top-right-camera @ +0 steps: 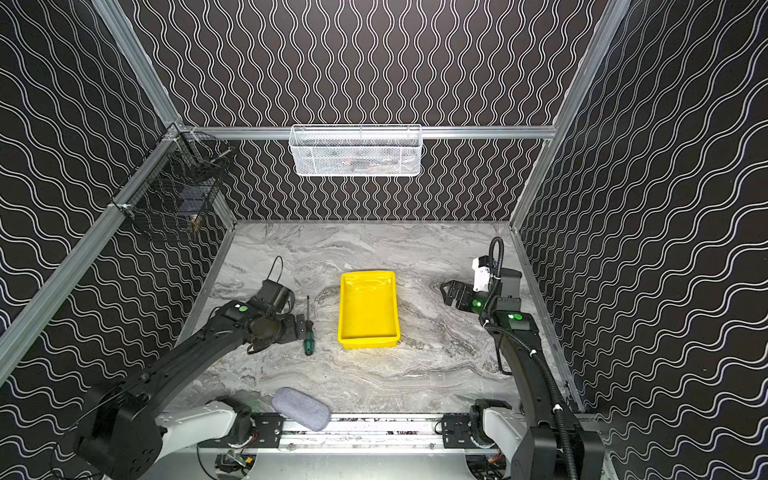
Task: Put the screwdriver in the bin
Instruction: 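Move the left gripper over the screwdriver handle while the right arm lifts forward, then lower the left gripper and close it on the green-black screwdriver handle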
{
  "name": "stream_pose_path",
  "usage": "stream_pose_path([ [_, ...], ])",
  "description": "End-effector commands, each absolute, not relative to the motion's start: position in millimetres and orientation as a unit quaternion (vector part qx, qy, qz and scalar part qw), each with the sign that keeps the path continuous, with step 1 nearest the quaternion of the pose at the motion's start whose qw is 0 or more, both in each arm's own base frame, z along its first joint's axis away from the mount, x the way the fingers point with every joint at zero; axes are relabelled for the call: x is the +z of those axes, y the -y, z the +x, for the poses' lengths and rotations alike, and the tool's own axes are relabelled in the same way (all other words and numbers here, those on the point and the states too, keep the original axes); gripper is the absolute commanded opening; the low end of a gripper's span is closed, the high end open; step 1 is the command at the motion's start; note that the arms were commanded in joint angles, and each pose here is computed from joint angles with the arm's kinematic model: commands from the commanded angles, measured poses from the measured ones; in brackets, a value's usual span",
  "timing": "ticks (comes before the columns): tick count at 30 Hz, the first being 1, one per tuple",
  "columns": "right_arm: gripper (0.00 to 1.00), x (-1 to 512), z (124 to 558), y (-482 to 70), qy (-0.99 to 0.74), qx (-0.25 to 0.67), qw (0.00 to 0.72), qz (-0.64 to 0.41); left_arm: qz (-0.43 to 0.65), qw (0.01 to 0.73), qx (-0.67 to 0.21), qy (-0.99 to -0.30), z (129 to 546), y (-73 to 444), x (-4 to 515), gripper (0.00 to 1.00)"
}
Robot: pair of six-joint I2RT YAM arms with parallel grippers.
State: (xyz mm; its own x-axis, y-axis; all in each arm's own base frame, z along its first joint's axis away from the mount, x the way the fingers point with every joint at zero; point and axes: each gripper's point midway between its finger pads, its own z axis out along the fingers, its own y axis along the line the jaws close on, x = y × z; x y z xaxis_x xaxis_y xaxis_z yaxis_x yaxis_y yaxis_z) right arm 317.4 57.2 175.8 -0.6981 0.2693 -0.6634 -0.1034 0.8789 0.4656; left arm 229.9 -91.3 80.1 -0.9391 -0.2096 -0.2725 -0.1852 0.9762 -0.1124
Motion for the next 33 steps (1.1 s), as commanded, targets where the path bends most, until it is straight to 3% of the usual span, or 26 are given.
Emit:
stream_pose_path([
  [1,1.0,170.2,311.9,-65.6,-0.89,0.262,0.371,0.035,-0.102,0.139,-0.07,-0.983,236.3,106.4,72.5,0.98],
  [19,1.0,156.7,314.6,-72.7,-0.893,0.284,0.348,0.031,-0.073,0.087,-0.052,-0.992,235.9,119.6,21.8,0.8],
  [33,1.0,148.6,315.7,-73.6,-0.896,0.286,0.338,0.032,-0.073,0.094,-0.031,-0.992,240.7,113.8,7.4,0.63],
])
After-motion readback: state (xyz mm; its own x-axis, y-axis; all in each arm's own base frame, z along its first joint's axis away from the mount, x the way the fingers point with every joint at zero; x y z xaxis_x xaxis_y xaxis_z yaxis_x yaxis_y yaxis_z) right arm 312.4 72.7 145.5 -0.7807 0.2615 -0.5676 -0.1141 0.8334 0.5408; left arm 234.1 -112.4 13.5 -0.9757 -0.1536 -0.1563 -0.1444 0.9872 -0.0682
